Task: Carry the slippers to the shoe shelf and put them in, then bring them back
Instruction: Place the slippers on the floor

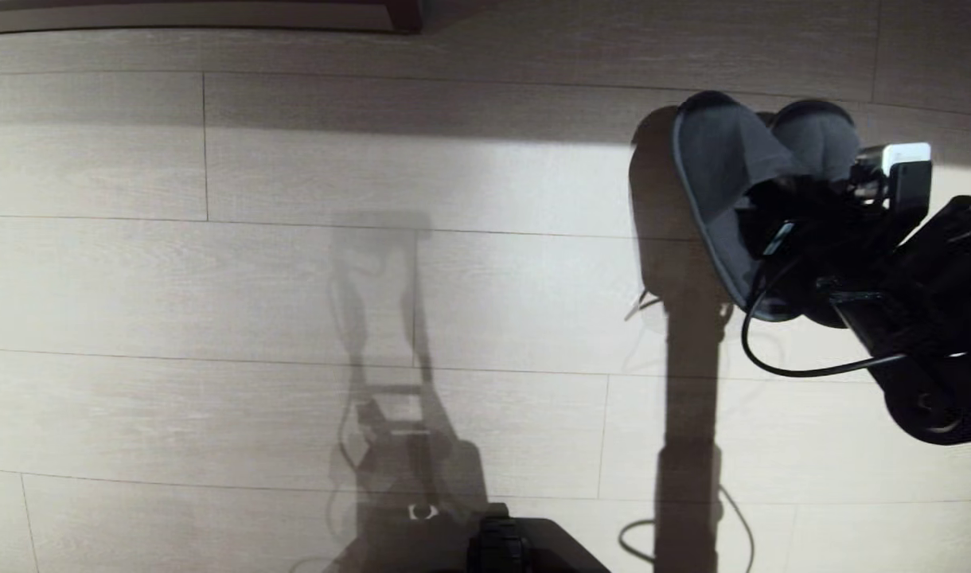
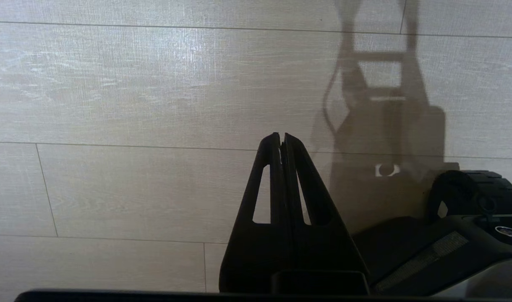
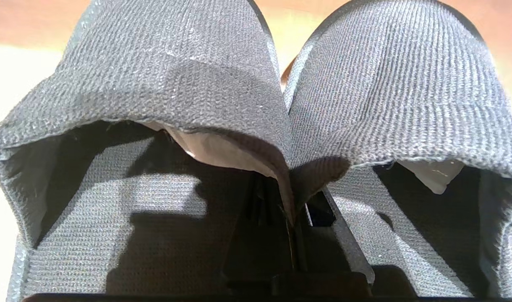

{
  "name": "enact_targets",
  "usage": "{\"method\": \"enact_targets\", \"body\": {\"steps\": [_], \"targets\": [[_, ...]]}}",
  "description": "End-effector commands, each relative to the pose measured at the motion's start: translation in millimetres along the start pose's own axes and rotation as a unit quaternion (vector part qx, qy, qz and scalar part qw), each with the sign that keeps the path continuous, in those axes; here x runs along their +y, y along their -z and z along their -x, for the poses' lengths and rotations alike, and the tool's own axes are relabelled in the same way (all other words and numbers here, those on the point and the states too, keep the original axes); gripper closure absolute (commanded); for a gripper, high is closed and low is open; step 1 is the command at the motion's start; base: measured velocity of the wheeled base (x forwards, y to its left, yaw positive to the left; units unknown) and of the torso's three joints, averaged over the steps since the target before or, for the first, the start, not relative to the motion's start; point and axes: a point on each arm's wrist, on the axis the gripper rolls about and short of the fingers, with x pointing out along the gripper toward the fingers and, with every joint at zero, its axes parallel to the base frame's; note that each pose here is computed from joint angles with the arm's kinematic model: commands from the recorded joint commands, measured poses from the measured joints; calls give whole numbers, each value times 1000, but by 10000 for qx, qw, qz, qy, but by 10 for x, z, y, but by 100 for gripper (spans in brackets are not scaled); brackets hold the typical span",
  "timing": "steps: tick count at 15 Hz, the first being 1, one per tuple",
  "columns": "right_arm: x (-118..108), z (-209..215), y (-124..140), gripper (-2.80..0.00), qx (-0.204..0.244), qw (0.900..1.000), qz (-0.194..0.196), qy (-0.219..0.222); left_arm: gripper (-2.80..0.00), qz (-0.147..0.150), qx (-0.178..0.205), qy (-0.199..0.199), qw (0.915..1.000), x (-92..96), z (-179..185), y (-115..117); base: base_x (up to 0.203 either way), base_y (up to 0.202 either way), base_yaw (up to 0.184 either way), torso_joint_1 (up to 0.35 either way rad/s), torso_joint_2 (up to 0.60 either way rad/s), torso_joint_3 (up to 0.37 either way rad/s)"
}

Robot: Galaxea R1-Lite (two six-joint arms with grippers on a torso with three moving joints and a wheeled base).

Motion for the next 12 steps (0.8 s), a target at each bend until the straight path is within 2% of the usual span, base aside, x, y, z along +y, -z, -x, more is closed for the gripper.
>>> {"method": "enact_targets", "body": {"steps": [1,6,8,12], "targets": [[57,-38,457,0,423,9991,-23,-35,0,2,-3,-1,10000,0,1,0,0,0,0,0,0,0],[29,81,736,0,864,9963,-14,-11,0,2,-3,-6,10000,0,1,0,0,0,0,0,0,0],[18,181,860,0,1169,9931,11,-8,0,2,-3,-1,10000,0,1,0,0,0,0,0,0,0],[-6,345,918,0,1490,9888,81,-3,0,-5,-3,-7,10000,0,1,0,0,0,0,0,0,0]]}}
